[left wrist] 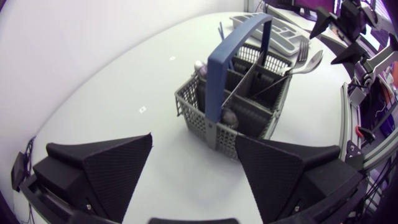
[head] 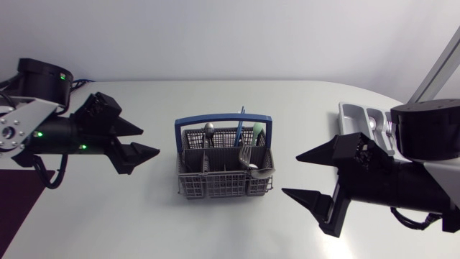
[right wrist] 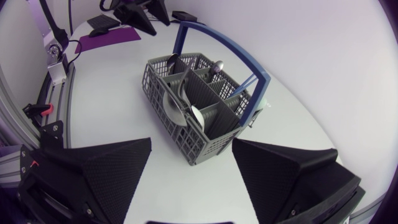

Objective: Sort the cutlery from the basket into the organizer compartments.

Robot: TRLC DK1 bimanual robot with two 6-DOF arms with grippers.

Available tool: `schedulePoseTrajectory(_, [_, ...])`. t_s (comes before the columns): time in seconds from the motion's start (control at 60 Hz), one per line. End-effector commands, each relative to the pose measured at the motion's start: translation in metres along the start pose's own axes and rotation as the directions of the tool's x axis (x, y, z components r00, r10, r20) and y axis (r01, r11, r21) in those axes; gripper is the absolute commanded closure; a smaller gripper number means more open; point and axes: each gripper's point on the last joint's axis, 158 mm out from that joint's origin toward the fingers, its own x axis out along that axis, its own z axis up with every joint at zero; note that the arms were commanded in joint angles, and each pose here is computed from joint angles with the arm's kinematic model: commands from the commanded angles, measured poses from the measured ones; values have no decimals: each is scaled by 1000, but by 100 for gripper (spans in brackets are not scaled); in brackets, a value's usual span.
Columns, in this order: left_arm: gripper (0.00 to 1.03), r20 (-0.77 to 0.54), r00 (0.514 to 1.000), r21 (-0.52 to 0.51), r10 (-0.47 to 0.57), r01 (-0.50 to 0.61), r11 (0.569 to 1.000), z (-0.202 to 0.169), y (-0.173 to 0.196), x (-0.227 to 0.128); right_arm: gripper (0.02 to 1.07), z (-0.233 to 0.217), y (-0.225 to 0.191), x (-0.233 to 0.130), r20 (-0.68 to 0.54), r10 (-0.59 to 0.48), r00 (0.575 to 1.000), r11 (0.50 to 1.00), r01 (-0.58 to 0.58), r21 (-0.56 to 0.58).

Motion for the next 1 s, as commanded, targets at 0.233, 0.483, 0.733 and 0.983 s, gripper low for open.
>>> schedulePoseTrajectory(0.233, [8, 104, 986, 271, -128, 95, 958, 77, -90, -21, 9, -28, 10, -5, -60, 23, 998, 1000, -23, -8])
schedulePoseTrajectory(0.483, [7, 90, 971, 403, -221, 168, 900, 98, -151, 0, 9, -40, 9, -10, -72, 0, 997, 1000, 0, -2])
schedulePoseTrajectory(0.733, [7, 63, 957, 461, -282, 222, 859, 113, -186, 33, 9, -52, 8, -12, -81, -29, 996, 1000, 29, -6])
schedulePoseTrajectory(0.983, [10, 37, 945, 491, -324, 265, 830, 114, -211, 51, 9, -61, 8, -15, -90, -43, 995, 999, 42, -10])
